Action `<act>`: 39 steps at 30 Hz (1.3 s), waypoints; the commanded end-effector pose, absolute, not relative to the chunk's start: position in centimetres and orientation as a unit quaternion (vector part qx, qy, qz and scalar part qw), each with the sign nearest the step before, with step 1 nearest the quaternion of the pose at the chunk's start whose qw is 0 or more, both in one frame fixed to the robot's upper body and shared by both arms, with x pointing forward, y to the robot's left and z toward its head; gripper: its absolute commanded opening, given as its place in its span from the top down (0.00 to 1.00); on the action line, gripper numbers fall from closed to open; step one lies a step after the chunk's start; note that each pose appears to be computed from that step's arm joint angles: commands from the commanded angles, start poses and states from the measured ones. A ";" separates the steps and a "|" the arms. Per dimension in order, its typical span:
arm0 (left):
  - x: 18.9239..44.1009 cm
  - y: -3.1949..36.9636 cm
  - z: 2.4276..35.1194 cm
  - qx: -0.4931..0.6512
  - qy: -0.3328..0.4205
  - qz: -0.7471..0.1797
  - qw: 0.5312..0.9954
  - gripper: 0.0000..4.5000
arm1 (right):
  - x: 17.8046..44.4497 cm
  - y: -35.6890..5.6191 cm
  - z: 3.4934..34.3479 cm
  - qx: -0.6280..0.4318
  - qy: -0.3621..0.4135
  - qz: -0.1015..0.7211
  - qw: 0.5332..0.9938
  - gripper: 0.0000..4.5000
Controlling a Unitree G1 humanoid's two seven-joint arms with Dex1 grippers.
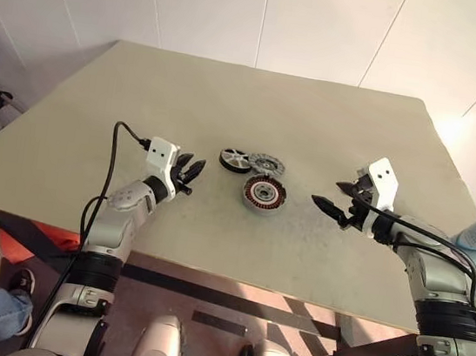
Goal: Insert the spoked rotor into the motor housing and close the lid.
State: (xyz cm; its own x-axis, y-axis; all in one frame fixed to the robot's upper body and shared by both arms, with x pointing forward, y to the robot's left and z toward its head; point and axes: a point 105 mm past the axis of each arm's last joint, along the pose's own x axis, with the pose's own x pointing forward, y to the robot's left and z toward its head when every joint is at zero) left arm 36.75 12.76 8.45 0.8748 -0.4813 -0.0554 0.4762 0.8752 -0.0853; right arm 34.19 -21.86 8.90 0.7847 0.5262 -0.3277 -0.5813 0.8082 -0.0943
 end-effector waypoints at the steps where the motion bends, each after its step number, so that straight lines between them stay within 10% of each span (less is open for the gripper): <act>1: 37.0 12.4 9.9 -0.034 0.011 -0.256 0.966 0.57 | 34.7 -21.9 10.5 -0.107 0.119 0.294 0.942 0.08; 39: 36.8 12.7 9.3 -0.026 0.017 -0.236 0.971 0.57 | 39.6 -27.7 6.2 -0.087 0.217 0.086 0.968 0.08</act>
